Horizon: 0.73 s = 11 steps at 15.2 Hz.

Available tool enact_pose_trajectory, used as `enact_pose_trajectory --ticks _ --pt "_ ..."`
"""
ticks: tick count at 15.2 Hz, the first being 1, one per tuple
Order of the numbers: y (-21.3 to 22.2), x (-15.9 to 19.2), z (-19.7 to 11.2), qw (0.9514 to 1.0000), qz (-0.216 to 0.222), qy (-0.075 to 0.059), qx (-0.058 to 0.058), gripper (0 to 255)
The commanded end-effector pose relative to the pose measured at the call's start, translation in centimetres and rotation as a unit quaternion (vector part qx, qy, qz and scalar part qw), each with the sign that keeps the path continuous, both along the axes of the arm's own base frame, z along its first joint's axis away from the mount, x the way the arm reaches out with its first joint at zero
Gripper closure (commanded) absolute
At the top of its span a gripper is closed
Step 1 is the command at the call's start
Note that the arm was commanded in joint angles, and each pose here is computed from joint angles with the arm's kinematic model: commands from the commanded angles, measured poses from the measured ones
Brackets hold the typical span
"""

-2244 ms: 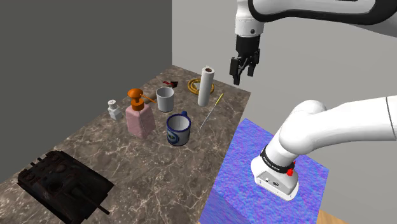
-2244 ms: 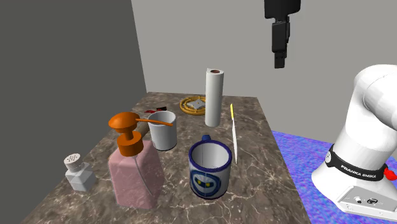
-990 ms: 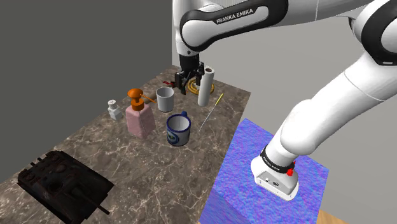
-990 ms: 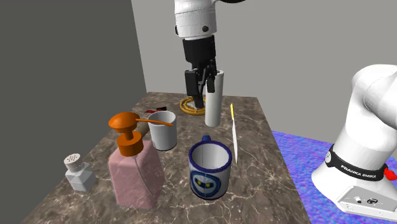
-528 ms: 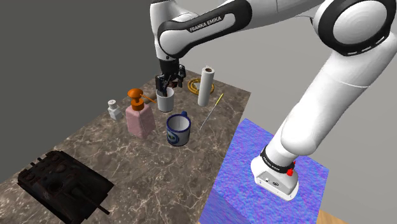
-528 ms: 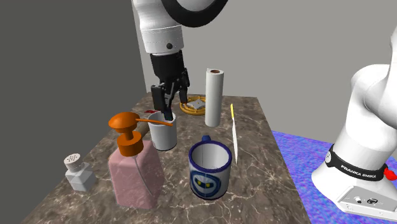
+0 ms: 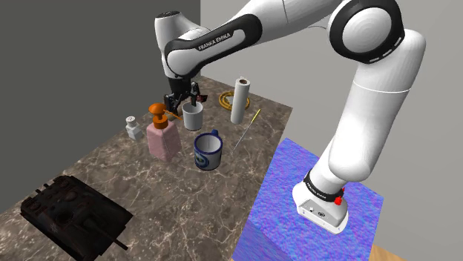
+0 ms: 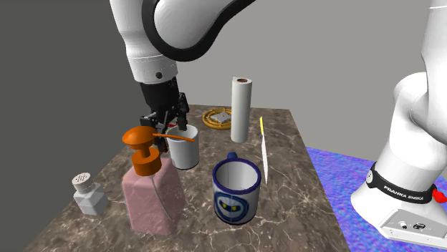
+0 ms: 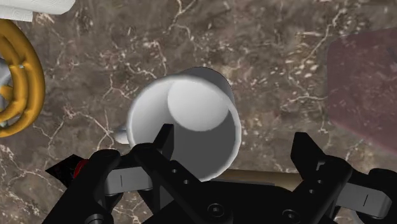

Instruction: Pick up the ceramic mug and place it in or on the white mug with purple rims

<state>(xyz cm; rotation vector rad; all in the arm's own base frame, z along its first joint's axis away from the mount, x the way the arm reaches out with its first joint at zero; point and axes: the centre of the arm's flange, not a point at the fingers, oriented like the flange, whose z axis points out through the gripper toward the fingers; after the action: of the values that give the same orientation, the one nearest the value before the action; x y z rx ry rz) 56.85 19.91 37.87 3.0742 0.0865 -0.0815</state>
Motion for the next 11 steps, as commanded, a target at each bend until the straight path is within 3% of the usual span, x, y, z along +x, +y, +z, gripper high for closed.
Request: enact_pose_trajectory --ticks 1,4,11 --pt "0.1 0.0 -1.1 1.0 0.0 0.0 0.0 0" --pt "0.0 -0.1 -3.0 1.0 0.0 0.0 0.0 0" --pt "0.0 -0.1 -3.0 1.0 0.0 0.0 0.0 0"
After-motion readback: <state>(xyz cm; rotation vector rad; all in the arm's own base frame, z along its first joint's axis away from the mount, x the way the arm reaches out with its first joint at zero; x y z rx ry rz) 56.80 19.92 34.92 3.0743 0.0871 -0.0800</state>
